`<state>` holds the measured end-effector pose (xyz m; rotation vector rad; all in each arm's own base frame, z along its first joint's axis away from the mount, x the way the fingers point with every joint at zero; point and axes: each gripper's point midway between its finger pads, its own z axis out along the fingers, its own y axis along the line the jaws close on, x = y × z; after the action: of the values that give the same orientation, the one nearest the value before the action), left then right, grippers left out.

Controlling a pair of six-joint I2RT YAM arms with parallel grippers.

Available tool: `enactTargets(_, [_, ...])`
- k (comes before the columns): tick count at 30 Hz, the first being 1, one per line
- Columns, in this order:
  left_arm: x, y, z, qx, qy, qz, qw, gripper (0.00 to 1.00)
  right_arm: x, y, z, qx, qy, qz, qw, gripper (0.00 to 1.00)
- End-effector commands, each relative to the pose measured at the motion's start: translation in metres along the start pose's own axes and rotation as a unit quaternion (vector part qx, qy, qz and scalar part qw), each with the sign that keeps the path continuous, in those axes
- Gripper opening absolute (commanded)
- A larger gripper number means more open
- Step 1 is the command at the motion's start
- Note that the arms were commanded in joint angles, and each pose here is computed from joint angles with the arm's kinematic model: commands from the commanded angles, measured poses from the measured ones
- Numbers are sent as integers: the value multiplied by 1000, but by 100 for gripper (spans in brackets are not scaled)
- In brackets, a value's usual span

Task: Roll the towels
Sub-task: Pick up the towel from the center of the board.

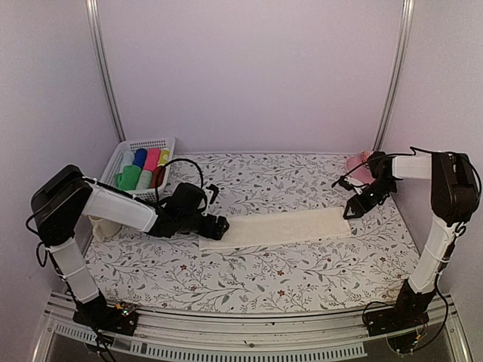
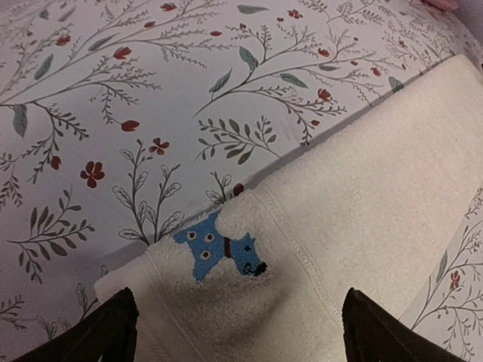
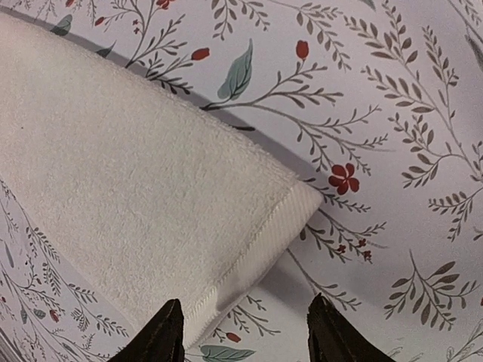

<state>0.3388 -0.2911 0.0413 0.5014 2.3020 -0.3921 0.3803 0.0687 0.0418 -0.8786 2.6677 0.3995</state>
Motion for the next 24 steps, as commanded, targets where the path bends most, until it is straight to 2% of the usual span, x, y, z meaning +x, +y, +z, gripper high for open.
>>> enactTargets(1, [-19, -4, -18, -6, -28, 1, 1000, 96, 24, 19, 10, -38, 17, 29, 999, 56])
enactTargets(9, [-25, -9, -39, -24, -46, 9, 999, 97, 36, 26, 28, -51, 33, 42, 997, 58])
enactTargets(15, [-25, -5, -51, -47, -54, 13, 997, 97, 42, 32, 46, -38, 56, 33, 997, 52])
enactTargets(20, [-24, -2, -58, -57, -58, 14, 997, 97, 47, 20, 54, -2, 68, 33, 997, 31])
enactTargets(22, [-25, -1, -61, -62, -60, 15, 996, 97, 49, 18, 57, 5, 69, 32, 997, 18])
enactTargets(23, [-25, 0, -62, -66, -60, 16, 996, 97, 51, 16, 58, 7, 71, 34, 997, 8])
enactTargets(24, [-24, 1, -64, -70, -60, 17, 996, 97, 49, 16, 57, 7, 67, 33, 997, 3])
